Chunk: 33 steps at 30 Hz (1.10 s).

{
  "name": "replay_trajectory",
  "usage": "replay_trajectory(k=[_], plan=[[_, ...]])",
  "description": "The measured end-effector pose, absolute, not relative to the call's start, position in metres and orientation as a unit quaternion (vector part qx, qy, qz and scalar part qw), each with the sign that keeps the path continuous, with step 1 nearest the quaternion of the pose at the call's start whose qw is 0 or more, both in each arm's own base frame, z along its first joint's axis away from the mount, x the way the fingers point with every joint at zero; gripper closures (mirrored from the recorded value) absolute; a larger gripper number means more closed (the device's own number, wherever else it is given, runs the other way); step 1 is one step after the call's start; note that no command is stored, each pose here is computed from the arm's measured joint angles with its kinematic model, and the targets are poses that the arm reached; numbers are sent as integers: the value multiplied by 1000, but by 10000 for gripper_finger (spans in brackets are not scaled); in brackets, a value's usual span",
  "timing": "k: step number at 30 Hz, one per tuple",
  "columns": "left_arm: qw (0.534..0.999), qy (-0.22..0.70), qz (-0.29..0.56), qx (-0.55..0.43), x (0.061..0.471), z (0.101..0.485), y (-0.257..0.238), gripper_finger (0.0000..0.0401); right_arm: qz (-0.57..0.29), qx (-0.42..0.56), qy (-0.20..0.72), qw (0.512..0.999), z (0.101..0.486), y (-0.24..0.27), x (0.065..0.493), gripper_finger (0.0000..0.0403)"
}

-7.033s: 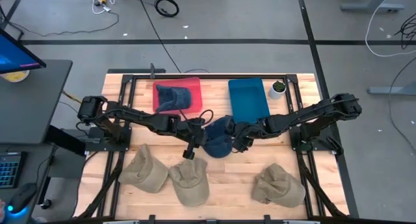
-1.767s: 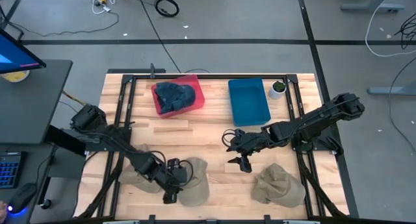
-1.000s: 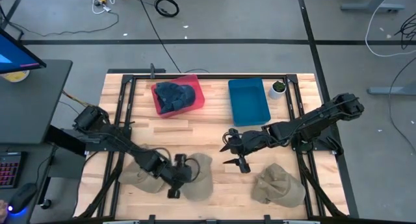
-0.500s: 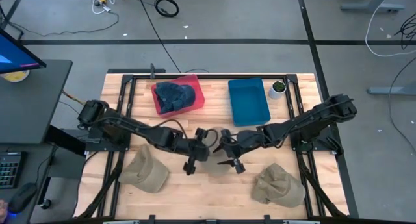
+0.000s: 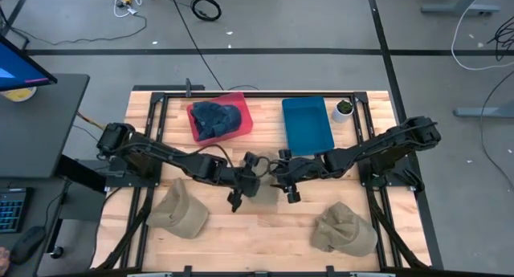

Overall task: Pick & Place hat
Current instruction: Put the middle brown cap into the blue bin

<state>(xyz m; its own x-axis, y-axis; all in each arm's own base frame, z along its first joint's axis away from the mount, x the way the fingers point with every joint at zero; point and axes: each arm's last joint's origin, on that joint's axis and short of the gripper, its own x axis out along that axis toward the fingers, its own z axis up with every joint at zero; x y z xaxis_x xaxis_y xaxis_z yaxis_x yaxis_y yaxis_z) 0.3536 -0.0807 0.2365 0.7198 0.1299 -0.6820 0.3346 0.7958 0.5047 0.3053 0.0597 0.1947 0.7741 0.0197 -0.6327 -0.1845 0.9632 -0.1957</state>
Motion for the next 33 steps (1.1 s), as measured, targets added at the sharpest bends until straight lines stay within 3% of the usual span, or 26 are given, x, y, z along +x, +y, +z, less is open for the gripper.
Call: replay_trajectory(k=[7,9,18,25,29,33], plan=[[881,382,13,277,359,237,-51,376,45,-115,346,930,193,58,304,365],[885,384,28,260,360,237,-44,371,35,-116,346,930,193,57,304,390],[884,390,57,249,361,237,-30,310,-10,-60,339,939,197,57,302,396],[870,362,101,318,346,266,-39,243,-8,-94,360,928,219,51,279,399],[875,337,167,304,327,294,-34,222,-51,-153,341,926,245,43,257,399],[890,326,191,256,306,315,-24,219,-92,-269,364,887,265,24,228,399]])
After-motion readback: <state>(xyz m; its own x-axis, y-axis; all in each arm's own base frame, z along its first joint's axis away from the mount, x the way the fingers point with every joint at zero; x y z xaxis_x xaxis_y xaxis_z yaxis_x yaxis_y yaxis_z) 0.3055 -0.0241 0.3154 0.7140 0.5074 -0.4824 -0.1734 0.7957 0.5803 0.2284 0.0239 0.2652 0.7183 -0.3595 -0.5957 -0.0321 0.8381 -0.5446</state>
